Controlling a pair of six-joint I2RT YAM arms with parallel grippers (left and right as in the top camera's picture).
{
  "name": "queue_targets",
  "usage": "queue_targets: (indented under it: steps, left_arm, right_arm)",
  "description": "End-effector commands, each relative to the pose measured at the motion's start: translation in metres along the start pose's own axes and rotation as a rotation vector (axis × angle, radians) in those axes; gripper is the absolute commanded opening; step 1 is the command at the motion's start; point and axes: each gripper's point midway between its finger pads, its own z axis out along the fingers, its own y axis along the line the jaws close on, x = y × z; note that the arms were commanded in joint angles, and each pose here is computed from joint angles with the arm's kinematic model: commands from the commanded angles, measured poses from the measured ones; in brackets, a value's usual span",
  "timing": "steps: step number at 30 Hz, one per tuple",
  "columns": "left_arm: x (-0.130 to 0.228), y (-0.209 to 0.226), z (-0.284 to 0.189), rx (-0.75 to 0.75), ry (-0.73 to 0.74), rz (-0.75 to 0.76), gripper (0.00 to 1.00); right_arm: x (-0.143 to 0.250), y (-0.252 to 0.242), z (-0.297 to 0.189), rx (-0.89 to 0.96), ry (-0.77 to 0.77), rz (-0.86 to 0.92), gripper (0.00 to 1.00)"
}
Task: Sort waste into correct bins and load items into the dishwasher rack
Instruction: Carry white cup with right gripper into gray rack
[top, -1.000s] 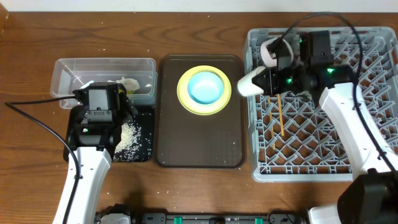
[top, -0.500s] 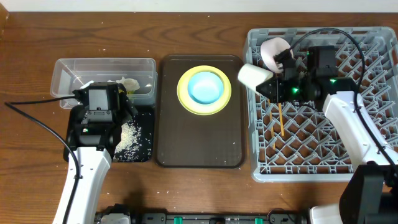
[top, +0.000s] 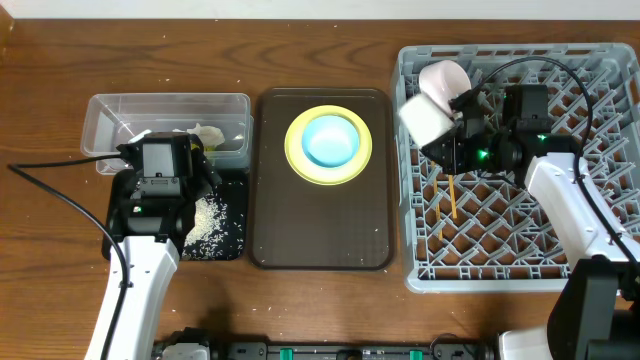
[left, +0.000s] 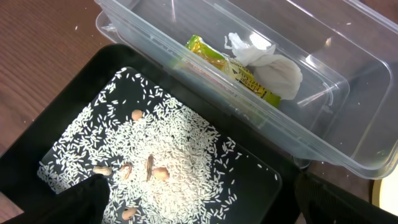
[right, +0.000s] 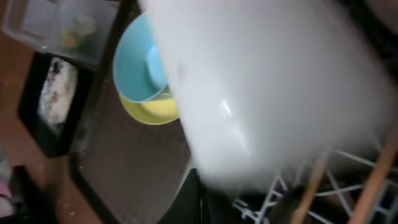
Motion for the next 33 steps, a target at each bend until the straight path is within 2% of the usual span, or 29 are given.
queue_targets:
  steps: [1,19,20,22,28,33]
  left_arm:
    - [-0.006,0.0,-0.002,-0.007,-0.016,-0.015,0.98]
    - [-0.006,0.0,-0.002,-0.007,-0.016,-0.015,0.98]
    - [-0.007,0.0,-0.002,-0.007,-0.016,-0.015,0.98]
    - [-0.007,0.0,-0.002,-0.007,-0.016,-0.015,0.98]
    - [-0.006,0.0,-0.002,-0.007,-0.016,-0.015,0.98]
    - [-0.006,0.0,-0.002,-0.007,-0.016,-0.015,0.98]
  right_arm:
    - [0.006,-0.012,0.003,0.035,0.011,-0.017,0.01]
    - [0.003,-0.012,0.004,0.032,0.002,-0.006,0.01]
    - [0.002,-0.011,0.003,0.029,-0.002,-0.002,0.03]
    - [-0.004,-0.007,0.0,0.024,-0.012,0.009,0.14]
    - [-0.043,0.025,-0.034,-0.008,-0.097,-0.065,0.25]
    - [-0.061,0.009,-0.057,0.18,-0.122,-0.082,0.33]
